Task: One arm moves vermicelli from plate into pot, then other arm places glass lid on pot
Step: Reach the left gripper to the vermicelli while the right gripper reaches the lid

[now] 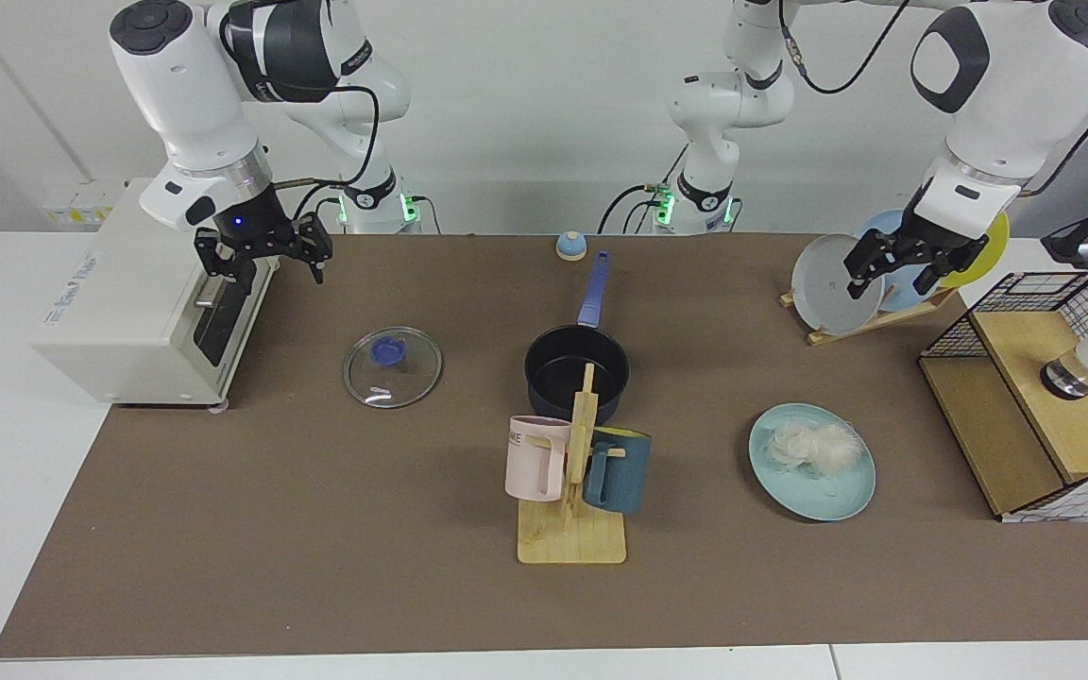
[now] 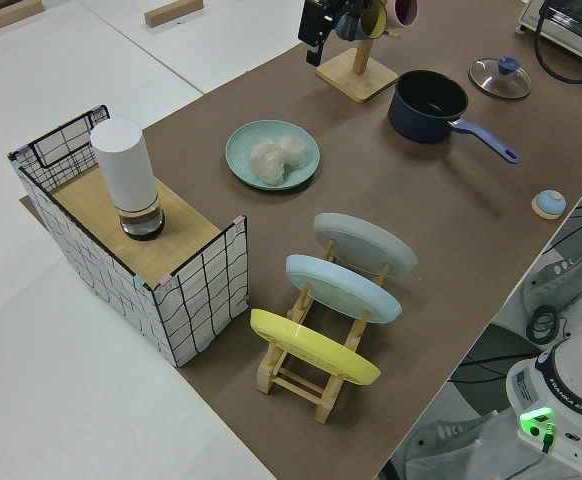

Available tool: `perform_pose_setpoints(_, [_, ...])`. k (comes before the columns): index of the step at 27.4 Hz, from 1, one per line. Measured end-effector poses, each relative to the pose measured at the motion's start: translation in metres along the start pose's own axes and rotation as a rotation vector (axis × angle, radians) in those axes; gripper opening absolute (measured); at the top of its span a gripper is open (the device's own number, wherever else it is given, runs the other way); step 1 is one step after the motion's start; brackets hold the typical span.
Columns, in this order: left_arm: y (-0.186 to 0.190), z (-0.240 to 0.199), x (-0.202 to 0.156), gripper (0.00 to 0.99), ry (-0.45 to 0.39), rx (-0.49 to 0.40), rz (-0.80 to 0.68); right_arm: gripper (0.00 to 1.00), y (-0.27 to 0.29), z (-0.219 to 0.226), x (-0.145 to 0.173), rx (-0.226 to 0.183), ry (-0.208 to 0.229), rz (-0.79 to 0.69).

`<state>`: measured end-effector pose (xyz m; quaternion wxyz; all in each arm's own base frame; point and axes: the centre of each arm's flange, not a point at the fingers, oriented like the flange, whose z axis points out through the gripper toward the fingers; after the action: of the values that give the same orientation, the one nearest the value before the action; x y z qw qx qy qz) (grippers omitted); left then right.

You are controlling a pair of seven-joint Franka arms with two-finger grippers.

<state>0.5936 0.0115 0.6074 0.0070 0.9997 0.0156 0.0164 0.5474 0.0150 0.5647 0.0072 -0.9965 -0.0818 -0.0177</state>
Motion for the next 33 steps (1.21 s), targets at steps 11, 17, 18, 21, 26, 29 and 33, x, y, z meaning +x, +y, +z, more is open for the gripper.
perform_pose_setpoints(11, [0.001, 0.000, 0.000, 0.991, 0.000, 0.000, 0.001, 1.00, -0.004, -0.005, -0.003, 0.001, -0.001, -0.006])
perform_pose_setpoints(17, [0.000, 0.000, 0.000, 0.991, -0.001, 0.000, 0.000, 1.00, -0.003, 0.001, -0.011, 0.008, -0.048, 0.002])
perform_pose_setpoints(18, [0.000, 0.000, 0.000, 0.991, 0.000, 0.000, 0.000, 1.00, -0.002, 0.002, -0.013, 0.008, -0.051, 0.006])
perform_pose_setpoints(21, [0.000, 0.000, 0.001, 0.991, 0.010, 0.000, 0.006, 1.00, -0.001, 0.004, -0.017, 0.009, -0.055, 0.011])
perform_pose_setpoints(26, [-0.006, 0.007, 0.012, 0.991, 0.061, 0.002, 0.024, 1.00, -0.008, 0.014, -0.021, 0.008, -0.048, 0.009])
perform_pose_setpoints(29, [-0.015, 0.026, 0.024, 0.991, 0.078, 0.006, 0.035, 1.00, -0.011, 0.031, -0.021, 0.006, -0.036, 0.004])
perform_pose_setpoints(33, [-0.021, 0.061, 0.044, 0.991, 0.088, 0.004, 0.035, 1.00, -0.024, 0.050, -0.023, 0.003, -0.046, -0.020])
